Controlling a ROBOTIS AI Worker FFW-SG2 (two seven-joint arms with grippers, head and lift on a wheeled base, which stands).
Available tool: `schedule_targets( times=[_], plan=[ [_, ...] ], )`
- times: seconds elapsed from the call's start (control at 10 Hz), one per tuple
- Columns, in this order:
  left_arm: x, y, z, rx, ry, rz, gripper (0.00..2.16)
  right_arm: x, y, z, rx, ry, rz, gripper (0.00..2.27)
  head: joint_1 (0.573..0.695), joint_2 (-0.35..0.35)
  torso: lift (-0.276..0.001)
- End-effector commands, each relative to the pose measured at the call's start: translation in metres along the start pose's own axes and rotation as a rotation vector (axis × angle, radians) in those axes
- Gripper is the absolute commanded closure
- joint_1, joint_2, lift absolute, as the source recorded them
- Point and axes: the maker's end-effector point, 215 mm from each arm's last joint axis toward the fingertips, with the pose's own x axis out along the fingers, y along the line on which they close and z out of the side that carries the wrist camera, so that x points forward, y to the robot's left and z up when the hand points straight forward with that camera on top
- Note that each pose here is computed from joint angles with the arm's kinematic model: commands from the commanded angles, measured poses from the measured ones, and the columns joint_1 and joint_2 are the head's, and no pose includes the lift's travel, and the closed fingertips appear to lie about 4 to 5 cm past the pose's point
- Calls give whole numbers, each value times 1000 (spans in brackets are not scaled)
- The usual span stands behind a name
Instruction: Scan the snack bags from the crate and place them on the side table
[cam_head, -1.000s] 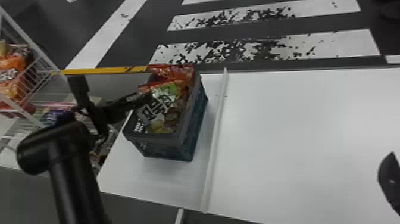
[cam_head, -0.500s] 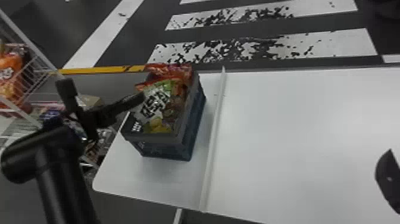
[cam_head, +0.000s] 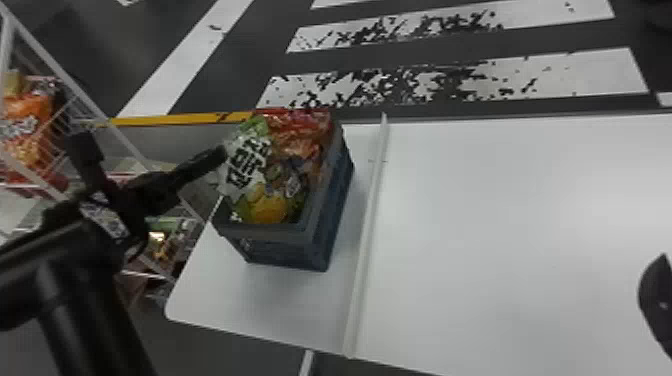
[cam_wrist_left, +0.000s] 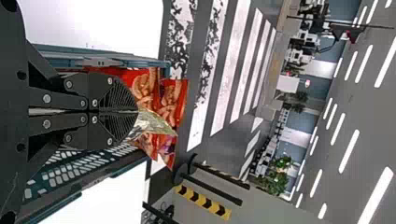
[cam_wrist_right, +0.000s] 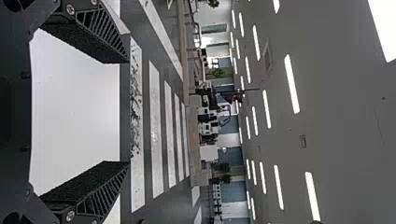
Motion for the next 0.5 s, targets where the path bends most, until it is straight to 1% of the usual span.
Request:
schedule_targets(
  times=[0.0, 0.1, 0.4],
  plan=[
    [-12, -21, 20, 1, -41, -3, 2138, -1, 0, 1, -1, -3, 0, 107, 695, 350, -94],
    [-21, -35, 36, 23, -77, -3, 2135, -1, 0, 1, -1, -4, 0, 107, 695, 350, -94],
    [-55, -72, 71, 35, -181, -5, 2138, -2, 0, 1, -3, -6, 0, 110, 695, 348, -94]
  ],
)
